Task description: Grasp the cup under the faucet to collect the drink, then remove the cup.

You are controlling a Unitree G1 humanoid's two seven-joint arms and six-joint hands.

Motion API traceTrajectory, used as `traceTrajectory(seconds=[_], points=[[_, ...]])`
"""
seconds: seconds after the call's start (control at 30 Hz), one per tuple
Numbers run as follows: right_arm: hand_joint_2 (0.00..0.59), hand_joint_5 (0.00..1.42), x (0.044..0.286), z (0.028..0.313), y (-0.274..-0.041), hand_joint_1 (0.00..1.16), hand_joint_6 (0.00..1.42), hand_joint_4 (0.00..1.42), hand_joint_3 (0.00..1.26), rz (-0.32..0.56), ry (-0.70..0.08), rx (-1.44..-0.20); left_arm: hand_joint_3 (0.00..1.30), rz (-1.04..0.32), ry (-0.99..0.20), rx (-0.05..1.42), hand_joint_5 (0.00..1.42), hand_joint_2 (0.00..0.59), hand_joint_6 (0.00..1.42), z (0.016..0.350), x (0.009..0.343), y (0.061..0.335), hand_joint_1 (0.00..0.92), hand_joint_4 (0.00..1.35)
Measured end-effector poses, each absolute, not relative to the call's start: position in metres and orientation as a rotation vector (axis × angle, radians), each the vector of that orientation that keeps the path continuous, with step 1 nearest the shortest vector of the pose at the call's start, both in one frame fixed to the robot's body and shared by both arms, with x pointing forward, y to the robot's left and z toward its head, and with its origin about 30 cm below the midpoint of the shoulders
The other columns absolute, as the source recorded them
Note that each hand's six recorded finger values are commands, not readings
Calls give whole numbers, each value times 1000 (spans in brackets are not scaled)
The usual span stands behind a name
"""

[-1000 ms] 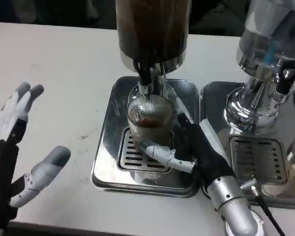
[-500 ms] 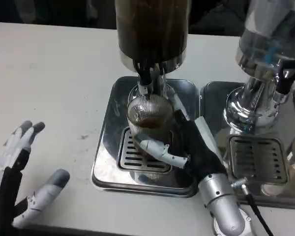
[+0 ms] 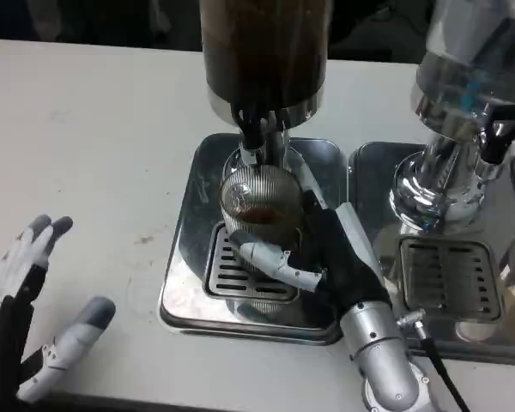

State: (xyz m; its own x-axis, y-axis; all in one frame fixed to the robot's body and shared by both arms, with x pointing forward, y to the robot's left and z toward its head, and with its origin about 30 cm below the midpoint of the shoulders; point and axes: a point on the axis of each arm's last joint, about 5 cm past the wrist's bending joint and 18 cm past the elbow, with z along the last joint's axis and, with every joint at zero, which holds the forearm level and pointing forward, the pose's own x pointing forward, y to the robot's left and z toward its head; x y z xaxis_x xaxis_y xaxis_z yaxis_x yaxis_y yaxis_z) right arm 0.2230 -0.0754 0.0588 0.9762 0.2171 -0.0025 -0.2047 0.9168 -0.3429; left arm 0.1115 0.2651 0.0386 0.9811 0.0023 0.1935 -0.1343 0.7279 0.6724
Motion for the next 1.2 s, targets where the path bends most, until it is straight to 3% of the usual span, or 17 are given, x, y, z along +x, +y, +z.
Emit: traceTrajectory(seconds=[0.43,0.57,0.73,1.2], points=[[181,0,225,55,-69,768,0,0,0,225,-42,-327,124,79,-182,750,2,146,0,39,111,266,0,0],[171,45,225,54,-69,812,89,14,0,216,-48,-321,129,81,-173,749,6,146,0,38,109,266,0,0],[166,145,224,52,-68,885,201,130,0,200,-57,-316,134,96,-163,738,8,146,0,37,107,267,0,0],[165,211,228,52,-64,891,250,191,35,205,-64,-302,142,130,-145,721,9,147,0,36,98,265,0,0]])
